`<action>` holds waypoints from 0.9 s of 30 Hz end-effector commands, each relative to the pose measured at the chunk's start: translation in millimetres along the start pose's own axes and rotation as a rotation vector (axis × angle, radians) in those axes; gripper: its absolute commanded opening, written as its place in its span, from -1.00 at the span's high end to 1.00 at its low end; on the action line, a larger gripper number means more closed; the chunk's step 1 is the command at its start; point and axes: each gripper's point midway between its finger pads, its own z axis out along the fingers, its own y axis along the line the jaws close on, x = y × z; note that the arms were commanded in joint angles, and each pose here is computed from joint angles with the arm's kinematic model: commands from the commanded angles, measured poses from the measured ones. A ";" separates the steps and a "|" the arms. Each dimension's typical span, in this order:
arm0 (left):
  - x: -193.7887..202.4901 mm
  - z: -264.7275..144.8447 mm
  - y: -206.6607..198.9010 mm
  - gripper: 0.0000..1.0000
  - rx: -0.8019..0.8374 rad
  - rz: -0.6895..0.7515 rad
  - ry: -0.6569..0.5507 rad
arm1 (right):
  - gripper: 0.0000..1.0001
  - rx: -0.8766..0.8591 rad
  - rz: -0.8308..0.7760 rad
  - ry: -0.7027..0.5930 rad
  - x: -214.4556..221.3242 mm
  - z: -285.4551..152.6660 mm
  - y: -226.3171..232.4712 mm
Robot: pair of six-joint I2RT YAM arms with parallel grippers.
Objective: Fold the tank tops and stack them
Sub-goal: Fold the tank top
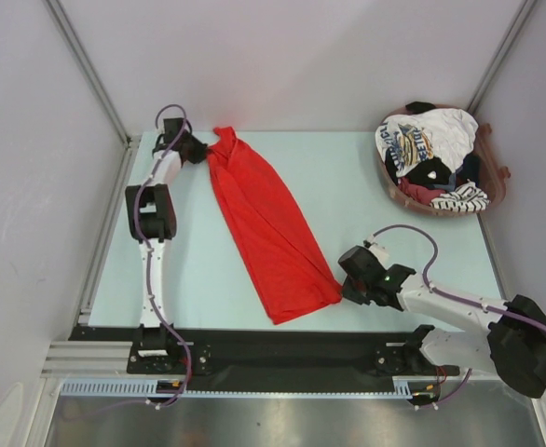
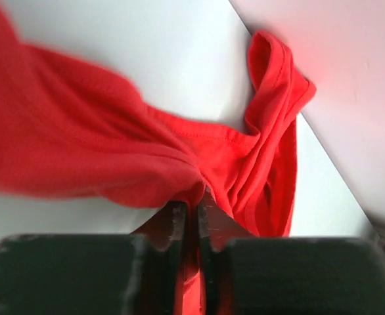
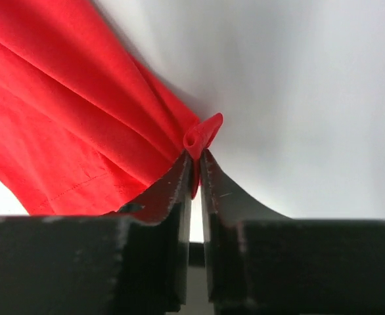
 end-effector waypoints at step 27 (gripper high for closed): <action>114.2 -248.9 46.9 -1.00 -0.033 0.187 -0.031 | 0.03 -0.275 -0.321 -0.062 -102.9 13.8 62.8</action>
